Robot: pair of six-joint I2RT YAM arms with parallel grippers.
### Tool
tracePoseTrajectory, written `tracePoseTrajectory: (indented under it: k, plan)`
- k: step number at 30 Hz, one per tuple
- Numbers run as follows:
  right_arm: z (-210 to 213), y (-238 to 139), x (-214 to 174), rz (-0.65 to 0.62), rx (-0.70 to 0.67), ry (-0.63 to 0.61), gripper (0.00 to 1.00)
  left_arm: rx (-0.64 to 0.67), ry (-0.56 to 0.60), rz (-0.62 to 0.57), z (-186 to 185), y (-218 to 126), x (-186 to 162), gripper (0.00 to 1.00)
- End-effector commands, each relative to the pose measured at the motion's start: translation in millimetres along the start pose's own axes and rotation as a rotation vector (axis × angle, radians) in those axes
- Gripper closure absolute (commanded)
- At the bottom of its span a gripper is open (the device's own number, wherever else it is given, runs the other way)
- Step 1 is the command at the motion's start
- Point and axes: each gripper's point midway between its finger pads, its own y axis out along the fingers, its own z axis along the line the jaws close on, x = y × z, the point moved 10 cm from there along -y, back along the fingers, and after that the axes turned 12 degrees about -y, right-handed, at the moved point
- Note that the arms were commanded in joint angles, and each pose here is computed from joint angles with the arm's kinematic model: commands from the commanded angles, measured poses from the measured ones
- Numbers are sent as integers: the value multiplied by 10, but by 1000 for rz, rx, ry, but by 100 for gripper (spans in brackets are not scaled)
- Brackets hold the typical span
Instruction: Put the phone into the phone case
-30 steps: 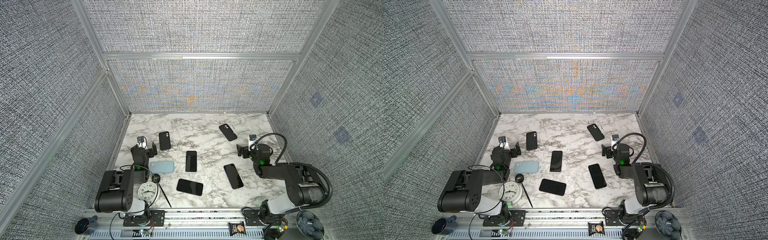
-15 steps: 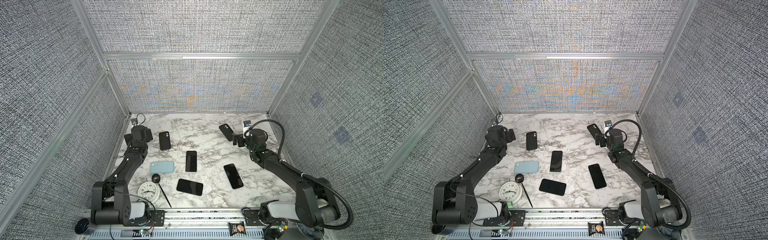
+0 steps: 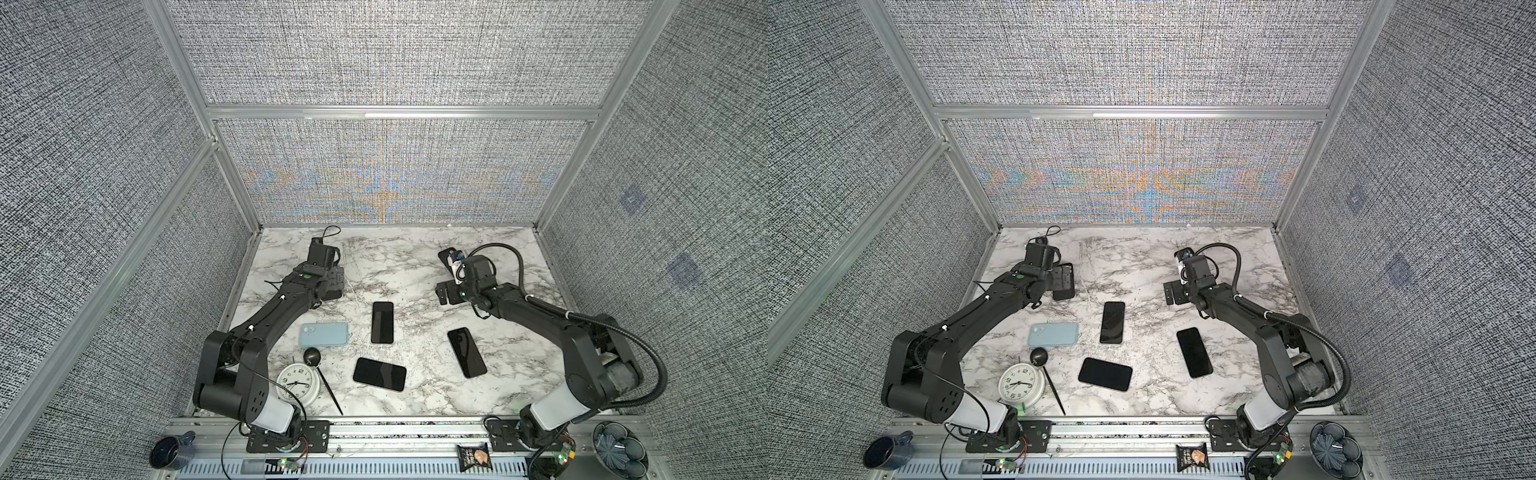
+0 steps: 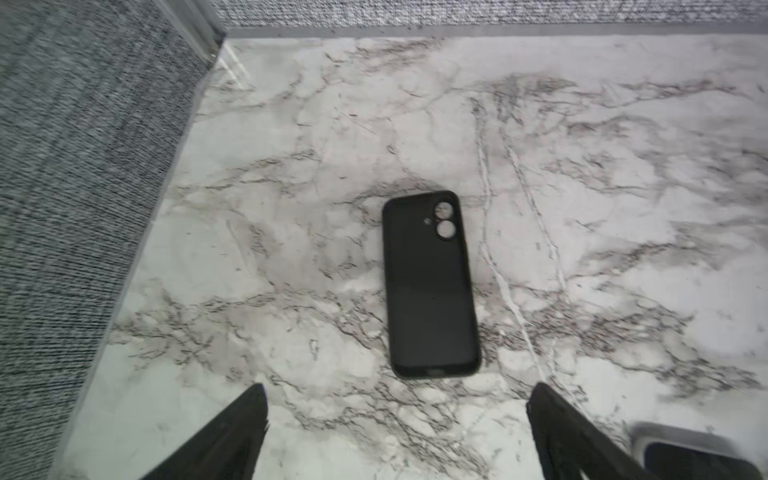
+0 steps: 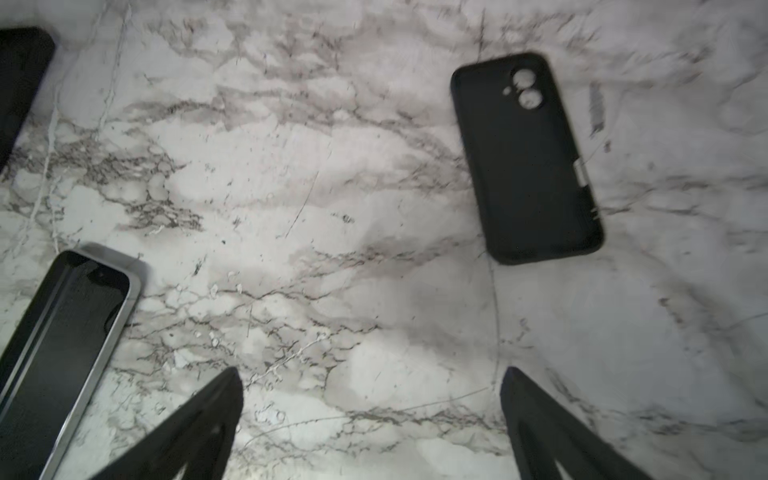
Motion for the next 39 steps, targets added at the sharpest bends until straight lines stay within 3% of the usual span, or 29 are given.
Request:
tracePoseTrajectory:
  k: [1,8,17,21,26,32,37,39]
  plan:
    - [89,113,-94,80,62,50,1,-55,-9,96,-116,11,-138,2]
    - [146,256,-30,106,77,76,1,-143,-16,185,-236,53,-297,1]
    - [77,260,35,136,-10,58,1,-308,2,245,-600,200,-376,1]
    - [-197,241,152,147,-141,89,1,-337,11,261,-782,224,-337,2]
    - [-693,292,282,130,-168,235,3,-388,11,293,-963,327,-292,2]
    - [-1201,479,392,214,-223,311,21,-414,20,289,-1138,382,-250,2]
    - [-1419,712,467,326,-219,258,44,-396,71,281,-1248,407,-251,2]
    - [-1487,804,486,366,-205,245,48,-389,88,277,-1285,426,-253,2]
